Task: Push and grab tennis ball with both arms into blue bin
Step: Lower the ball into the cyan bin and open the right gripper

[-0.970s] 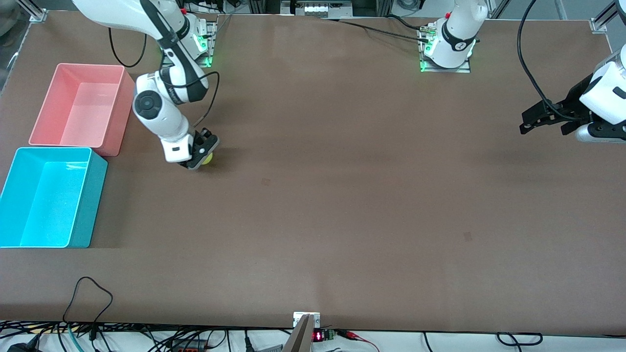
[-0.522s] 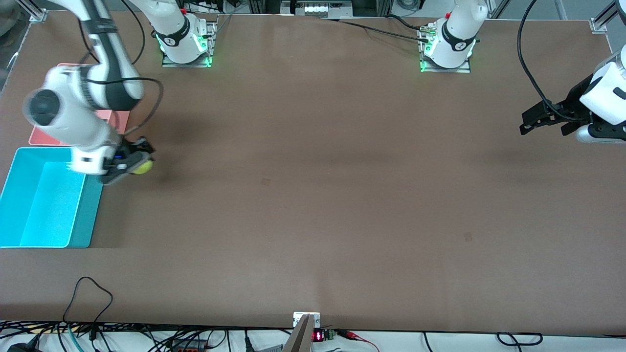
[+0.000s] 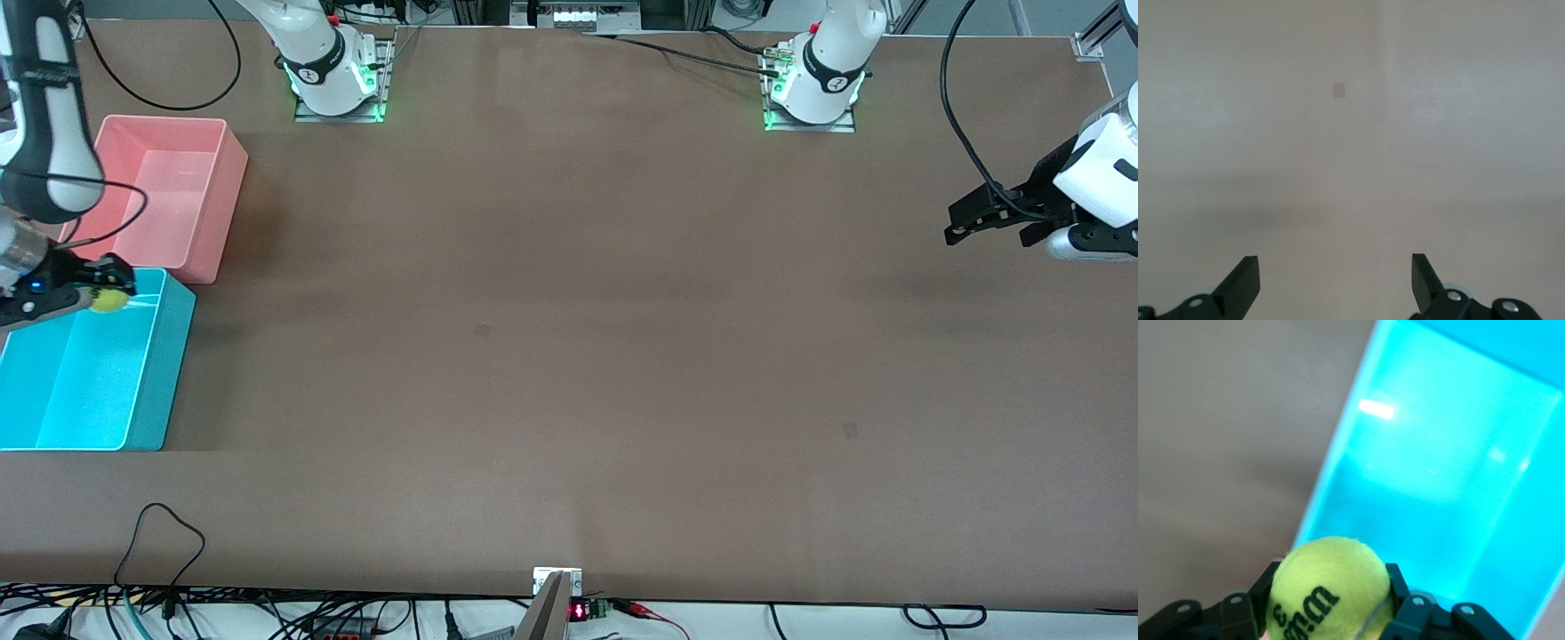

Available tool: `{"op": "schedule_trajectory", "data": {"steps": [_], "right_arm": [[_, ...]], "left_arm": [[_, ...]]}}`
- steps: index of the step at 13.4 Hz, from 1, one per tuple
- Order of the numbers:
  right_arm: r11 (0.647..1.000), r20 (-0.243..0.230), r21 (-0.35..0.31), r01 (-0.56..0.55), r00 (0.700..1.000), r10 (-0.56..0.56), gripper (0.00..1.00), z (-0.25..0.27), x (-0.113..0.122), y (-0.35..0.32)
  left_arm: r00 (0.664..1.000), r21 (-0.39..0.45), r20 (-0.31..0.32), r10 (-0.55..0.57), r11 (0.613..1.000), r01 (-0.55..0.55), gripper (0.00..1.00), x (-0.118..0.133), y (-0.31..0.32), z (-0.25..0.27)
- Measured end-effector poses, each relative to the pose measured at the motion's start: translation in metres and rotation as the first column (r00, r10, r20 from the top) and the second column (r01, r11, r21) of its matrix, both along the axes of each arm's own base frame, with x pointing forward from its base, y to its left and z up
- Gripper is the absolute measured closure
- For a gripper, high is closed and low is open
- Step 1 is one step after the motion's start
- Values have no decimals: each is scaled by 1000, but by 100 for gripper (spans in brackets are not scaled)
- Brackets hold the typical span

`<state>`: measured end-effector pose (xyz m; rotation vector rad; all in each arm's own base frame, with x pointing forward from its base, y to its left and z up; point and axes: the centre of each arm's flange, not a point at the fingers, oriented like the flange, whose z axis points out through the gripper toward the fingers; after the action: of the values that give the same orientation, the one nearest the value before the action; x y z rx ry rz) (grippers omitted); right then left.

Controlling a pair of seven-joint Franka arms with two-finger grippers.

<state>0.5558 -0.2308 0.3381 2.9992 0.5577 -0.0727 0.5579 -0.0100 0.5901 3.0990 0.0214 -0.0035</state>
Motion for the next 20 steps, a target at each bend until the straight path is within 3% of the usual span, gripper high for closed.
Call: {"op": "schedule_trajectory", "data": {"steps": [3, 6, 9, 14, 15, 18, 20], "right_arm": [[999, -66, -8, 31, 997, -32, 33, -41, -5, -25], [999, -98, -24, 42, 994, -44, 33, -90, -8, -39], [997, -101, -42, 59, 993, -63, 33, -122, -15, -59], [997, -108, -44, 58, 992, -62, 33, -132, -14, -60], [997, -109, -44, 58, 992, -62, 28, -133, -14, -60], [997, -114, -43, 58, 992, -62, 1, -135, -15, -60], [997, -94, -50, 51, 994, -56, 0, -128, -7, -60]], "left_arm": [[1000, 0, 0, 0, 1000, 0, 0, 0, 0, 0], [1000, 0, 0, -10, 1000, 10, 0, 0, -6, 0], [1000, 0, 0, -4, 1000, 4, 0, 0, -2, 0], [1000, 0, -3, 4, 1000, -4, 0, 0, 2, -1], [1000, 0, -5, 4, 1000, -4, 0, 0, 2, -1], [1000, 0, -14, 3, 1000, -3, 0, -1, 2, -2], [1000, 0, -15, 3, 1000, -3, 0, -1, 2, -2]]}}
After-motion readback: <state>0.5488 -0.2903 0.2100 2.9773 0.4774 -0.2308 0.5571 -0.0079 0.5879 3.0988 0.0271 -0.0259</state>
